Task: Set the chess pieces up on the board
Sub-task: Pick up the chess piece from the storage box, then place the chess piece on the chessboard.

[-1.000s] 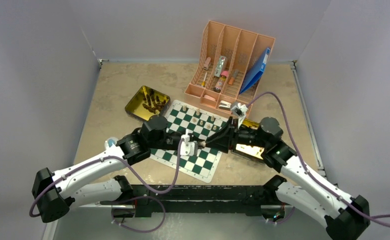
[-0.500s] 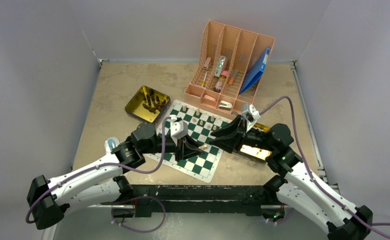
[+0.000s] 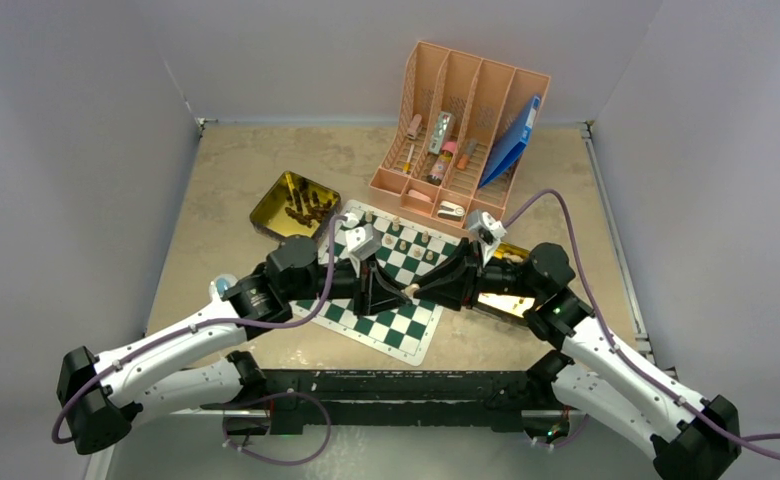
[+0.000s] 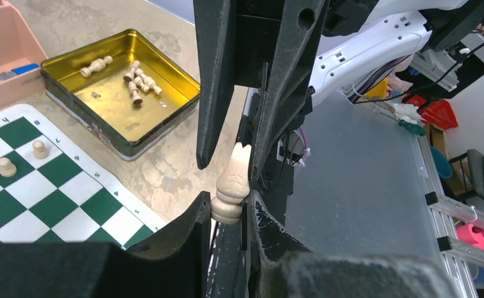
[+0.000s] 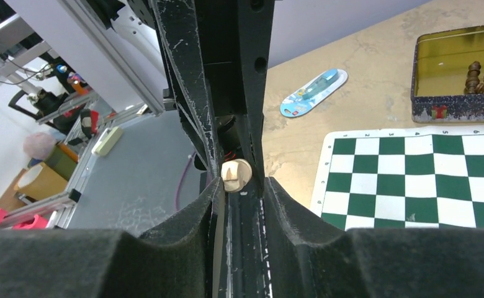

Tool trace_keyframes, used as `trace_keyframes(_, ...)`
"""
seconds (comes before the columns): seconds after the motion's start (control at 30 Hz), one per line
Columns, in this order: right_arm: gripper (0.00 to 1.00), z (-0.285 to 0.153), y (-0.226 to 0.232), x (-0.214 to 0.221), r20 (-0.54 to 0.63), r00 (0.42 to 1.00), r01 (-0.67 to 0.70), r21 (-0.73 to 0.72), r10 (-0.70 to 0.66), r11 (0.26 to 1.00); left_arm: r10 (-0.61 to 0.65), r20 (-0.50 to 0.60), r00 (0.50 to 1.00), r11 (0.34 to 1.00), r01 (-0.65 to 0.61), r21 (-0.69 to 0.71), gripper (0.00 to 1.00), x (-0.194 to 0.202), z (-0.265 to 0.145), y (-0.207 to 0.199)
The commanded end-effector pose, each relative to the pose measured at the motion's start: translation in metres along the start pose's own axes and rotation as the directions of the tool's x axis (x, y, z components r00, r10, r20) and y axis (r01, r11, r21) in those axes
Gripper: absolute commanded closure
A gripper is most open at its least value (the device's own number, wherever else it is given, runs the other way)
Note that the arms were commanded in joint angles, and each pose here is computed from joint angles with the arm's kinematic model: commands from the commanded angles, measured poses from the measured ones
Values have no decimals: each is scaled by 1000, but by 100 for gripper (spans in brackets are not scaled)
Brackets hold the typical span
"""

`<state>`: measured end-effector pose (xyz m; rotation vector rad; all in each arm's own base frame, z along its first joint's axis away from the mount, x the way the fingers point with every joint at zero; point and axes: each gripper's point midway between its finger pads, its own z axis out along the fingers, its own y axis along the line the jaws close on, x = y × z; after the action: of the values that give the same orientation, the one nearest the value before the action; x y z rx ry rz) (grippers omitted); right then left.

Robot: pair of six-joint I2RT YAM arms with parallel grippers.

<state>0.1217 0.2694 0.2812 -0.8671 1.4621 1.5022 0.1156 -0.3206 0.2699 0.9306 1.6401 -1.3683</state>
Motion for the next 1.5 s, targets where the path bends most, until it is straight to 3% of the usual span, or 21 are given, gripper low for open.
trace_keyframes(0.0,68,2,11,-8,17,999,33,-57,-32,998,-18,20,1000,1000,18,8,100,-13,0,-6)
trace_keyframes(0.17,65,2,10,-10,21,999,40,-49,-39,998,-45,5,999,999,45,10,100,-8,2,-5)
trace_keyframes(0.3,77,3,8,-6,0,999,35,-57,-35,998,-36,-2,999,999,36,16,100,-8,4,-5)
trace_keyframes(0.47,99,5,4,2,-32,999,19,-54,-21,998,-46,-3,999,999,46,-2,99,-8,4,-1)
trace_keyframes(0.6,100,6,-14,-3,-32,999,7,51,-5,999,-79,9,997,990,79,-115,67,-8,2,16)
trace_keyframes(0.73,100,5,-40,-9,-13,999,-39,215,43,976,-123,0,992,956,119,-268,50,-4,-7,38)
trace_keyframes(0.93,100,-13,-100,-25,118,988,-152,552,104,820,-35,25,999,916,42,-400,28,-20,-30,52)
trace_keyframes(1.17,100,-61,-178,-37,182,983,-171,874,19,454,69,4,998,854,-57,-516,18,-29,-72,56)
trace_keyframes(1.23,100,-67,-193,-34,151,988,-145,913,15,382,86,26,996,826,-57,-560,15,-35,-88,56)
trace_keyframes(1.4,100,-76,-226,-17,106,992,-119,967,65,227,156,97,983,825,-76,-560,11,-37,-111,47)
trace_keyframes(1.47,100,-75,-236,-9,86,992,-102,976,87,195,172,101,980,826,-88,-556,9,-33,-115,46)
